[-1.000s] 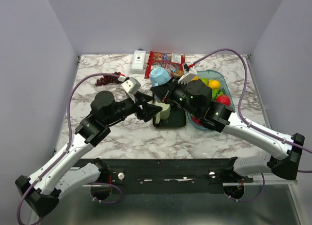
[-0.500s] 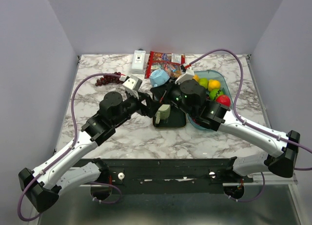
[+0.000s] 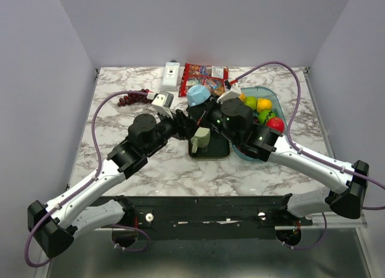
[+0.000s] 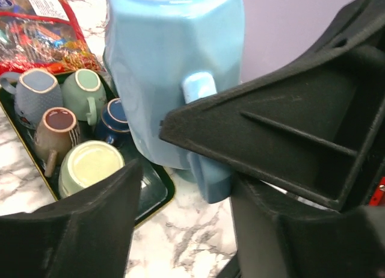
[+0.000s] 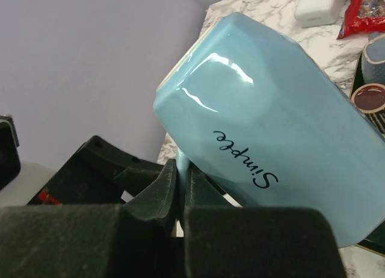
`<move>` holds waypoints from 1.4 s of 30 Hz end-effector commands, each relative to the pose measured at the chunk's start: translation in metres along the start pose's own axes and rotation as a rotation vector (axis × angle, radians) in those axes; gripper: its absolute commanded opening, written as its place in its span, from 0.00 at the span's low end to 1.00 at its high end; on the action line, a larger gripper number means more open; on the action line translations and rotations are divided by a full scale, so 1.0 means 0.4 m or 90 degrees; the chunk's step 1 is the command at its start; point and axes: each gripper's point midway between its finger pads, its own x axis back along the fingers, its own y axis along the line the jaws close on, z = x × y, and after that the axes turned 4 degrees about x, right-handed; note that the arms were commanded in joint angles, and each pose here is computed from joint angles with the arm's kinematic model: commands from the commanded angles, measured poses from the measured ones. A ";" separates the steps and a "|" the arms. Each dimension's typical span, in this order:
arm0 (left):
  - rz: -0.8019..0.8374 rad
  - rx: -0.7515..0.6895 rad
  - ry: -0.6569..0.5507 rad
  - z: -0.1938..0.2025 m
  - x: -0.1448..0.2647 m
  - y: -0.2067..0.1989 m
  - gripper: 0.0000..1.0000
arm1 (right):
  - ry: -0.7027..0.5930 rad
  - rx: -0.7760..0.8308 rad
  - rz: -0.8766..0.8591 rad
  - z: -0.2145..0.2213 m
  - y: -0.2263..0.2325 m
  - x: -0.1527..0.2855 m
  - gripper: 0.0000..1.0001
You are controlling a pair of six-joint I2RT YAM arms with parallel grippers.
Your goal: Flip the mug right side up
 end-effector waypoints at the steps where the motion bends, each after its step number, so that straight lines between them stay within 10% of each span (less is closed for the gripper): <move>1: -0.030 0.022 -0.025 -0.022 -0.015 0.011 0.60 | -0.068 -0.030 -0.041 -0.078 0.057 0.008 0.00; 6: -0.038 0.014 -0.027 -0.034 -0.011 0.010 0.39 | -0.059 -0.027 -0.039 -0.062 0.053 0.003 0.00; 9: -0.051 0.018 -0.022 -0.037 -0.016 0.014 0.00 | -0.046 -0.030 -0.044 -0.047 0.052 0.001 0.00; 16: -0.095 0.023 0.020 -0.041 -0.016 0.026 0.00 | -0.044 -0.017 0.050 -0.027 -0.037 0.007 0.04; 26: -0.087 0.183 0.055 -0.057 -0.009 0.093 0.00 | -0.080 -0.024 0.125 -0.029 -0.134 0.053 0.79; 42: 0.063 0.799 -0.201 -0.208 -0.021 0.280 0.00 | -0.103 -0.043 0.171 -0.043 -0.227 0.172 0.82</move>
